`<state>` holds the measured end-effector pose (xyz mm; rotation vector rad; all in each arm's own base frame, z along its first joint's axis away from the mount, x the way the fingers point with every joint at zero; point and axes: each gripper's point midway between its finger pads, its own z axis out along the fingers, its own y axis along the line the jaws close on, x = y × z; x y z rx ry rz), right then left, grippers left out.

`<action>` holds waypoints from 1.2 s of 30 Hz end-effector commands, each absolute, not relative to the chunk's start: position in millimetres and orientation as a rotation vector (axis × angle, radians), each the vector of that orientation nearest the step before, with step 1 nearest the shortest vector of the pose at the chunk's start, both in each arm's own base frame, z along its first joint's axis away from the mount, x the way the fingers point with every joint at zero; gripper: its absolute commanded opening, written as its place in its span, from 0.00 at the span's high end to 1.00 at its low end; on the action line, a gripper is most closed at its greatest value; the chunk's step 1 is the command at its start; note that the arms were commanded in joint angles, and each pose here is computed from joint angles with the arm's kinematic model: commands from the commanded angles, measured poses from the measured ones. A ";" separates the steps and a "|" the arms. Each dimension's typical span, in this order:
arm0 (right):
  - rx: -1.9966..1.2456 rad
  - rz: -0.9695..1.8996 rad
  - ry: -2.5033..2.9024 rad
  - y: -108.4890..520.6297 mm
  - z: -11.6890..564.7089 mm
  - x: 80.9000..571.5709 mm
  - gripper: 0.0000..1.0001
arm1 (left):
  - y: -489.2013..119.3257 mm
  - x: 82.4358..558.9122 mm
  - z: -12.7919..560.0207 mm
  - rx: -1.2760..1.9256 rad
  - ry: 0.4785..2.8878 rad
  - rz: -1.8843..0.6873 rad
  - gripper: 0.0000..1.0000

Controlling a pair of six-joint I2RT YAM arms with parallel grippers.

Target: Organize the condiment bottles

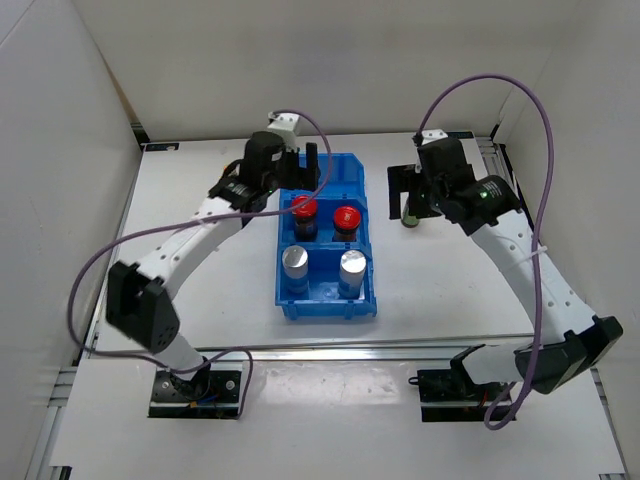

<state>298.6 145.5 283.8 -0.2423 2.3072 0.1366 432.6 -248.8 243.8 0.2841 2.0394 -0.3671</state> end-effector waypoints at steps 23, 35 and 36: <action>0.054 0.062 2.374 106.9 214.0 429.0 0.00 | -63.2 317.0 281.1 0.007 1.663 -0.010 0.00; 0.172 0.002 2.050 83.0 160.7 442.6 0.00 | -67.1 319.9 284.0 -0.015 1.628 -0.023 0.00; 0.170 0.001 2.005 81.1 162.5 443.7 0.00 | -67.9 321.6 280.8 -0.012 1.638 -0.019 0.00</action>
